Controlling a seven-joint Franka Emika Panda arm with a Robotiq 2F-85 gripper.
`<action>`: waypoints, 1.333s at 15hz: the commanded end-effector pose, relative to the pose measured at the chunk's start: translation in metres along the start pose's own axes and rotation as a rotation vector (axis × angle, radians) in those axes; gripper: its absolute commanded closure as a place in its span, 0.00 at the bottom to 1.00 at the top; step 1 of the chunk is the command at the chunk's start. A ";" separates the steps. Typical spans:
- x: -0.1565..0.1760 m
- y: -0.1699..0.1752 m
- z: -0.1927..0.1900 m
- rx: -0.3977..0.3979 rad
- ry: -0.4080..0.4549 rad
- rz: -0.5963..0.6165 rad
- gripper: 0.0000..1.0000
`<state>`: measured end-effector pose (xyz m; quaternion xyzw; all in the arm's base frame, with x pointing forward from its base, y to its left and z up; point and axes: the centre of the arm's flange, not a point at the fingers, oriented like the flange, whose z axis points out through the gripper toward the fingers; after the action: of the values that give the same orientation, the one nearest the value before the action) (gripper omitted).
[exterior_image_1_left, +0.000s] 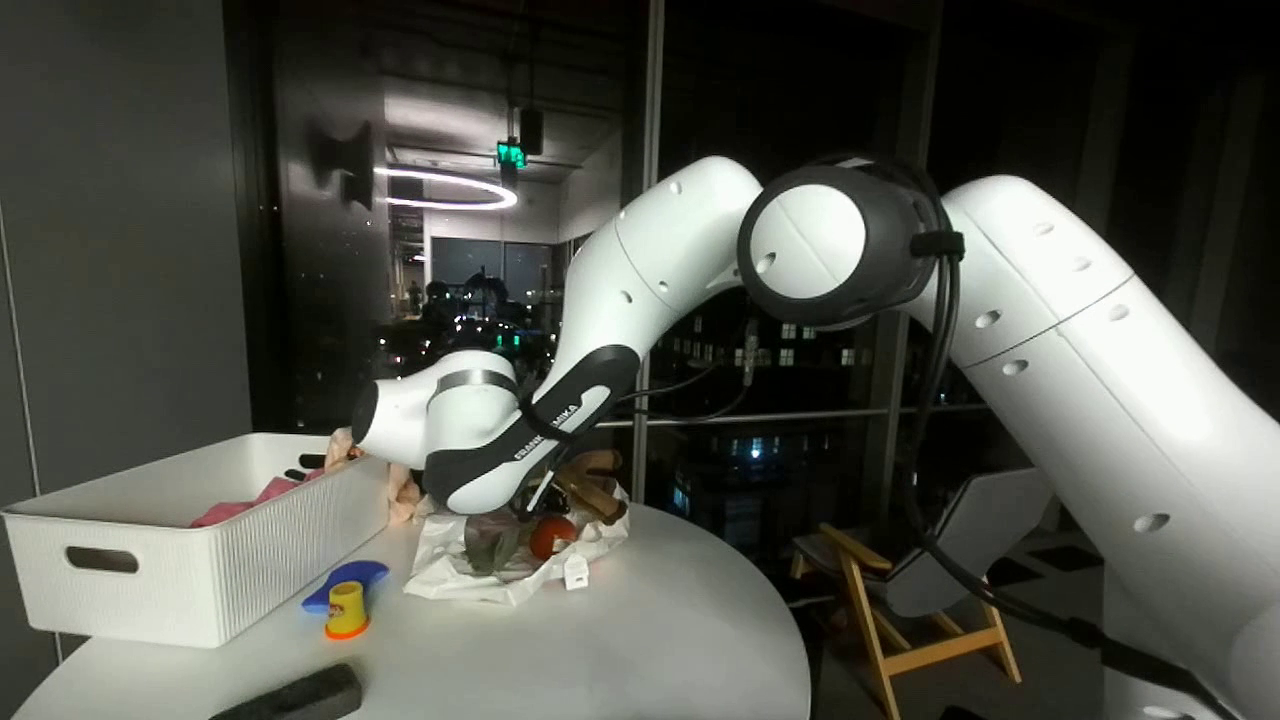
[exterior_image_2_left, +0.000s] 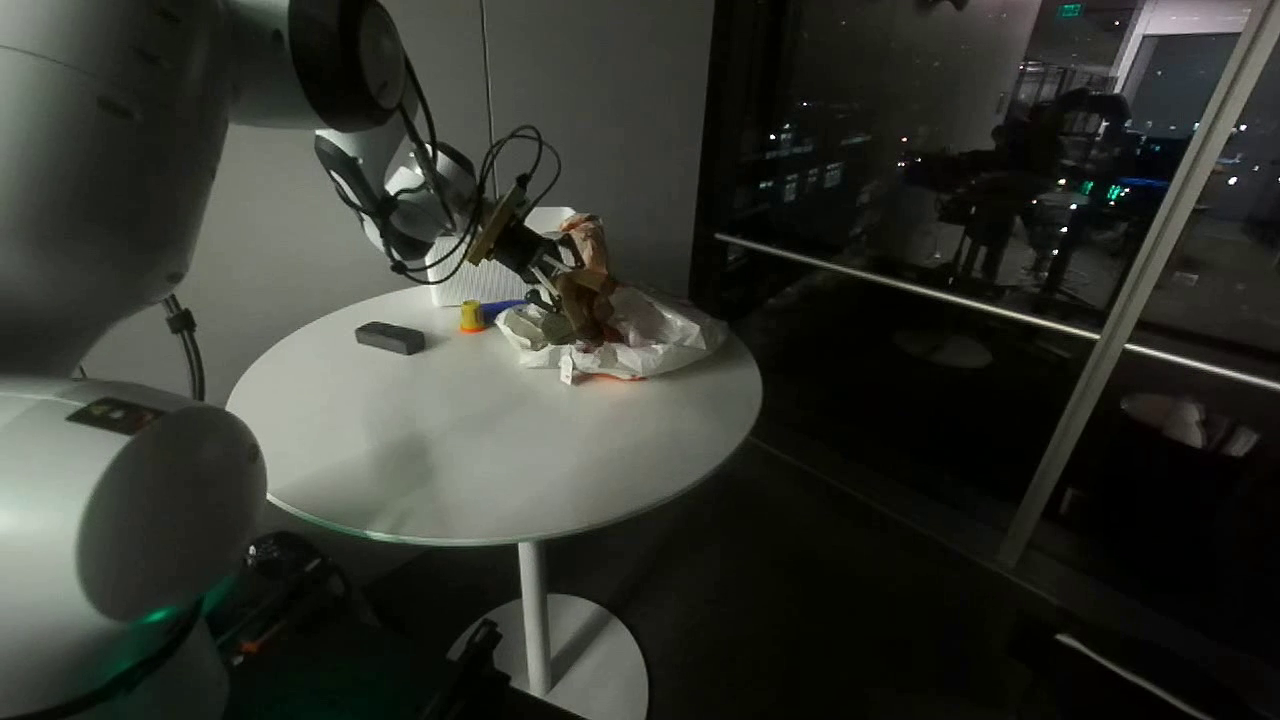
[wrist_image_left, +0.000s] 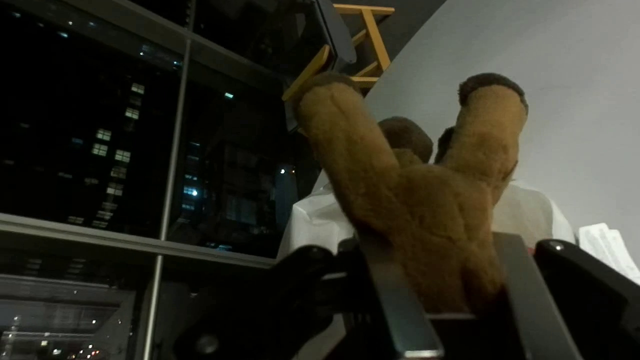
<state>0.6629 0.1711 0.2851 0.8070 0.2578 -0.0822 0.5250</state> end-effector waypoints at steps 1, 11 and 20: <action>0.033 0.010 -0.013 -0.035 0.082 -0.064 0.91; 0.058 -0.013 0.004 0.139 0.275 -0.018 0.91; 0.043 0.001 -0.024 0.189 0.444 0.030 0.14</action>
<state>0.7077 0.1921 0.2518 0.8547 0.3350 0.0414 0.3945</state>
